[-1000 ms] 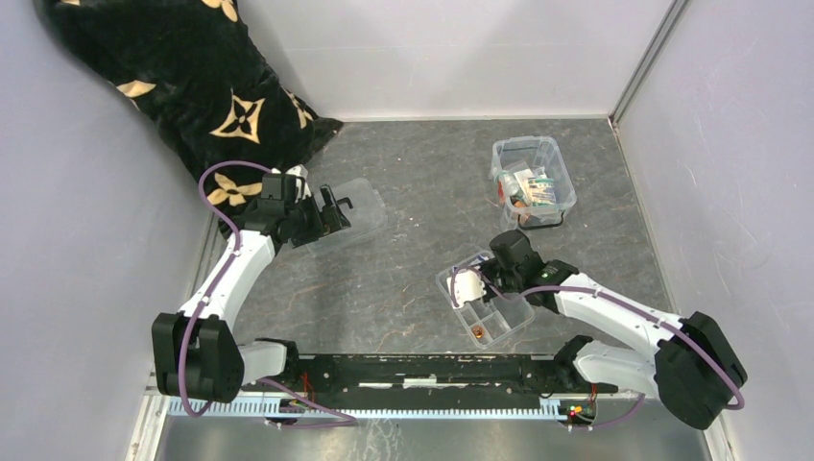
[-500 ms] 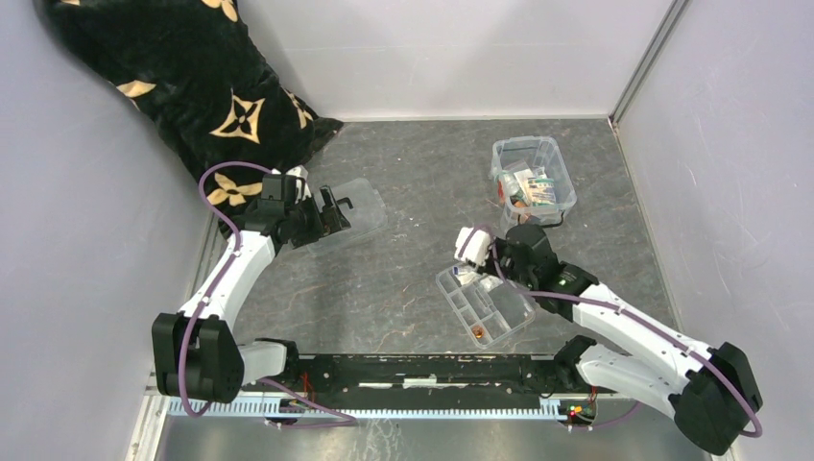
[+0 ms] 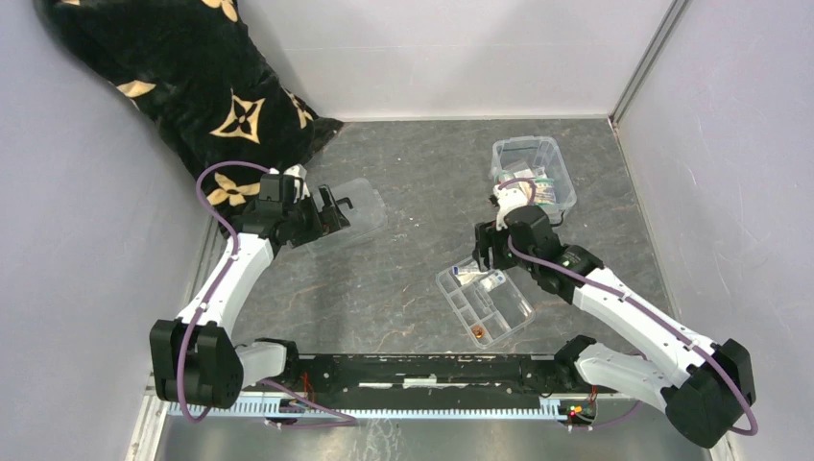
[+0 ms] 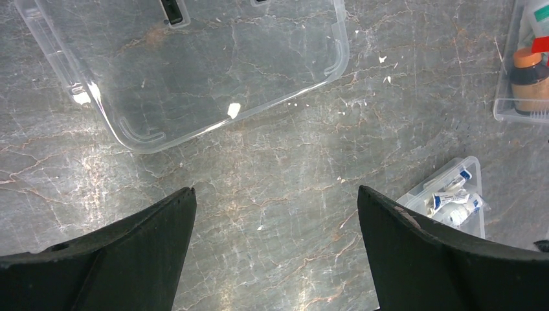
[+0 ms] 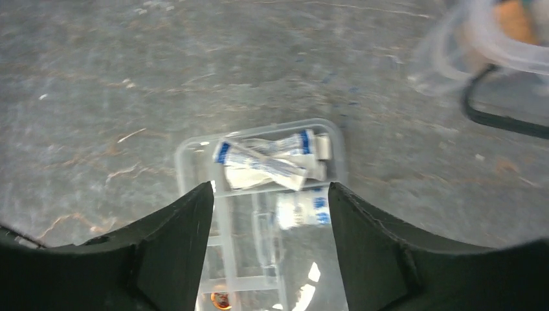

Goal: Organize the medicine kit
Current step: Adjust the medical item in the medicine box compartment.

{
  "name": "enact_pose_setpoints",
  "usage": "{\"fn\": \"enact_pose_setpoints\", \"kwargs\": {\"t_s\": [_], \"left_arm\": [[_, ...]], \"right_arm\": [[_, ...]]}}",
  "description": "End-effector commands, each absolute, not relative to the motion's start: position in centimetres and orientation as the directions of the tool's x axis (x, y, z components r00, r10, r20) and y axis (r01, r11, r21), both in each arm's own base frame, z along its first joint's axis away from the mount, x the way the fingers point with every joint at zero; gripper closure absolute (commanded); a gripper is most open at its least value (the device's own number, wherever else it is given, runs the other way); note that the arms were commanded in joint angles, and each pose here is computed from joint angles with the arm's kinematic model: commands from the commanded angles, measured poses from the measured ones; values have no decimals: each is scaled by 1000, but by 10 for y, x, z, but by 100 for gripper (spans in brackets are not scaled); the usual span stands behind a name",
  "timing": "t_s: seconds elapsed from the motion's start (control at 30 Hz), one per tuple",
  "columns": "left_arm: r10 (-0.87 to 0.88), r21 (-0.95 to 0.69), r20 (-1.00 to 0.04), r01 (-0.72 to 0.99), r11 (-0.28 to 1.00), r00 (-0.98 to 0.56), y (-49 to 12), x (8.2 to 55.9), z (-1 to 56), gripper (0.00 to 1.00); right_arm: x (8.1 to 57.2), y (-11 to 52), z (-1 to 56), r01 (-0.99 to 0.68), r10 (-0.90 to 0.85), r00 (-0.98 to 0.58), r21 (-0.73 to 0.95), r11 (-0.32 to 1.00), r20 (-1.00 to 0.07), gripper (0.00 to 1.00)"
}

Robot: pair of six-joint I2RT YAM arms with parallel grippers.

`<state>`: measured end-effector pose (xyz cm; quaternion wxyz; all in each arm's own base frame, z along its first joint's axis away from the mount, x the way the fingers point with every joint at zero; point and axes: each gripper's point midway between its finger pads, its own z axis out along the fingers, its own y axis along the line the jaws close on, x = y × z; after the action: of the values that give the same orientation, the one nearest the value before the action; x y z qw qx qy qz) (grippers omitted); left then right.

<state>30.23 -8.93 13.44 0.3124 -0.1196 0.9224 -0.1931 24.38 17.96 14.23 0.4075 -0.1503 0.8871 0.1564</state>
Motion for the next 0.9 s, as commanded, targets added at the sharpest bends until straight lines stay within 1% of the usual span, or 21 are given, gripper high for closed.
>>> {"fn": "enact_pose_setpoints", "kwargs": {"t_s": [0.0, 0.07, 0.1, 0.17, 0.27, 0.37, 0.43, 0.5, 0.53, 0.63, 0.67, 0.73, 0.87], "left_arm": [[-321, -432, -583, -50, 900, -746, -90, 307, 153, 0], [-315, -425, -590, -46, 904, -744, -89, 309, 157, 0], [-313, -418, -593, -49, 907, -742, -88, 309, 158, 0], [-309, -404, -609, -50, 913, -731, -85, 311, 165, 0], [-309, -392, -630, -51, 918, -713, -82, 314, 174, 0], [-311, -401, -640, -40, 915, -703, -83, 315, 181, 0], [-319, -417, -645, -30, 908, -695, -86, 316, 185, 0], [-321, -437, -644, -11, 900, -694, -95, 315, 187, 0], [-319, -439, -647, -4, 899, -693, -100, 315, 187, 0], [-270, -411, -662, 38, 911, -699, -130, 306, 183, 0], [-262, -404, -663, 39, 914, -701, -137, 305, 179, 0], [-244, -402, -656, 56, 914, -714, -153, 299, 170, 0], [-240, -408, -624, 49, 911, -744, -164, 296, 152, 0]], "right_arm": [[262, 139, 171, -202, -26, -612, 124, 972, -790, 20], [266, 121, 174, -154, -21, -600, 89, 984, -799, 4], [267, 117, 175, -152, -31, -593, 73, 986, -805, 2], [270, 106, 179, -128, -47, -575, 33, 991, -817, 2], [270, 116, 178, -233, -114, -544, 19, 972, -831, 2], [266, 123, 170, -288, -152, -567, 22, 957, -810, 2], [262, 142, 164, -362, -154, -584, 86, 928, -797, 5], [259, 163, 158, -417, -127, -597, 171, 893, -792, 16], [259, 165, 154, -405, -104, -609, 195, 893, -786, 20], [258, 176, 143, -397, -91, -643, 229, 889, -761, 38], [257, 181, 141, -403, -95, -647, 233, 885, -757, 42], [255, 189, 134, -411, -113, -650, 223, 884, -752, 48], [251, 199, 114, -409, -137, -670, 209, 888, -729, 52]]}}
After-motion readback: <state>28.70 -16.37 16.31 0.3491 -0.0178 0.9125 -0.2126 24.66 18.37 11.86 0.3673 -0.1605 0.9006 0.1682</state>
